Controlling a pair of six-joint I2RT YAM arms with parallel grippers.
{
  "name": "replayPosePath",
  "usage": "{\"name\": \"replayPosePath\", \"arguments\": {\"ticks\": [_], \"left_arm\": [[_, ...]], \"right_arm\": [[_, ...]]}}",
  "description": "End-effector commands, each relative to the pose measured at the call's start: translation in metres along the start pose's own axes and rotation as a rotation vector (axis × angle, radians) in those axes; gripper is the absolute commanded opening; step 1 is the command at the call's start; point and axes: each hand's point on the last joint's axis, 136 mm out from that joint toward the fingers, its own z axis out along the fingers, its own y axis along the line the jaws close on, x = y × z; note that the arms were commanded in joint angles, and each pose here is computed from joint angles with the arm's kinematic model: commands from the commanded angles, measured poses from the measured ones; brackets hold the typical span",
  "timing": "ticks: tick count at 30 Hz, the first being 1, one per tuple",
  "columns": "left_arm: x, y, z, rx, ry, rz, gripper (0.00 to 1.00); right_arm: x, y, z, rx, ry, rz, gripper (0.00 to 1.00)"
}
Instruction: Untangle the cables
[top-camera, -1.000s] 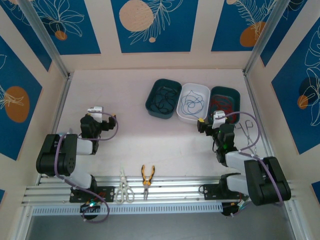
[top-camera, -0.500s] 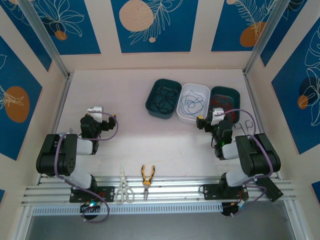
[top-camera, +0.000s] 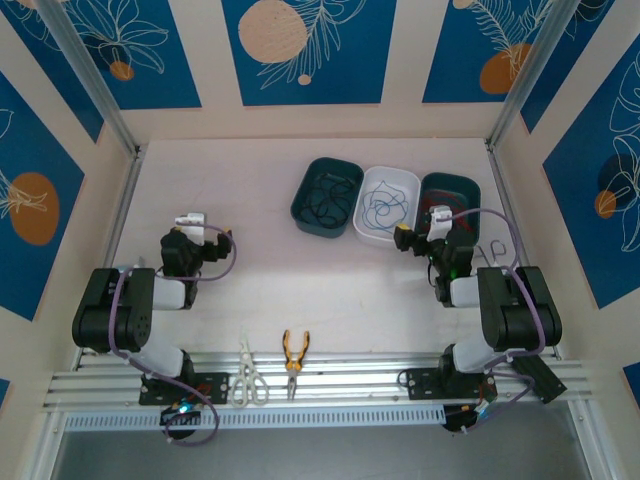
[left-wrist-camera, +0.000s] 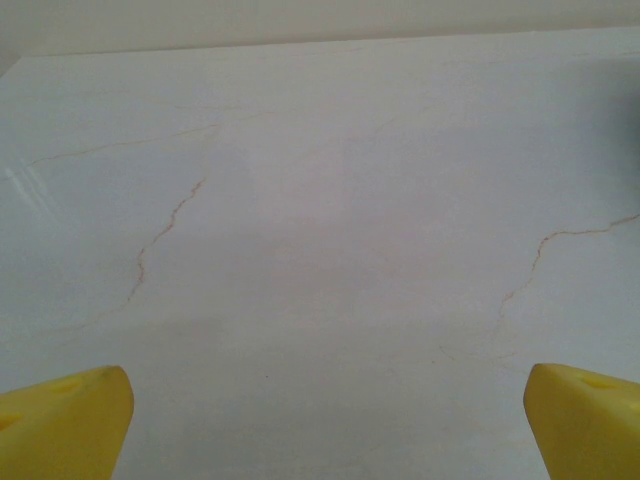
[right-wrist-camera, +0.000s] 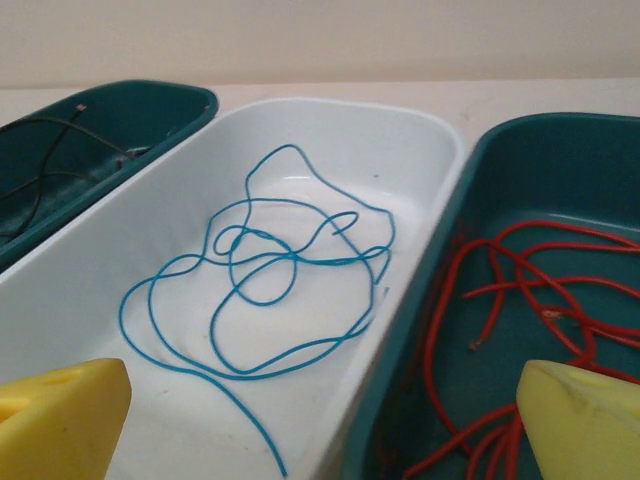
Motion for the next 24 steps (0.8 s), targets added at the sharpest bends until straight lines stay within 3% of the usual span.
{"name": "replayPosePath", "arguments": {"ticks": [1,19,24], "left_arm": [[-0.007,0.001,0.0,-0.01,-0.028,-0.006,1.0],[-0.007,0.0,0.0,-0.007,-0.031,-0.005,1.0],[-0.006,-0.012,0.003,0.067,-0.015,0.023,1.0]], "right_arm": [[0.004,0.003,0.006,-0.051,0.066,0.023,0.99],[0.004,-0.007,0.009,0.005,0.08,0.05,0.99],[0.004,-0.007,0.009,0.005,0.08,0.051,0.99]]}}
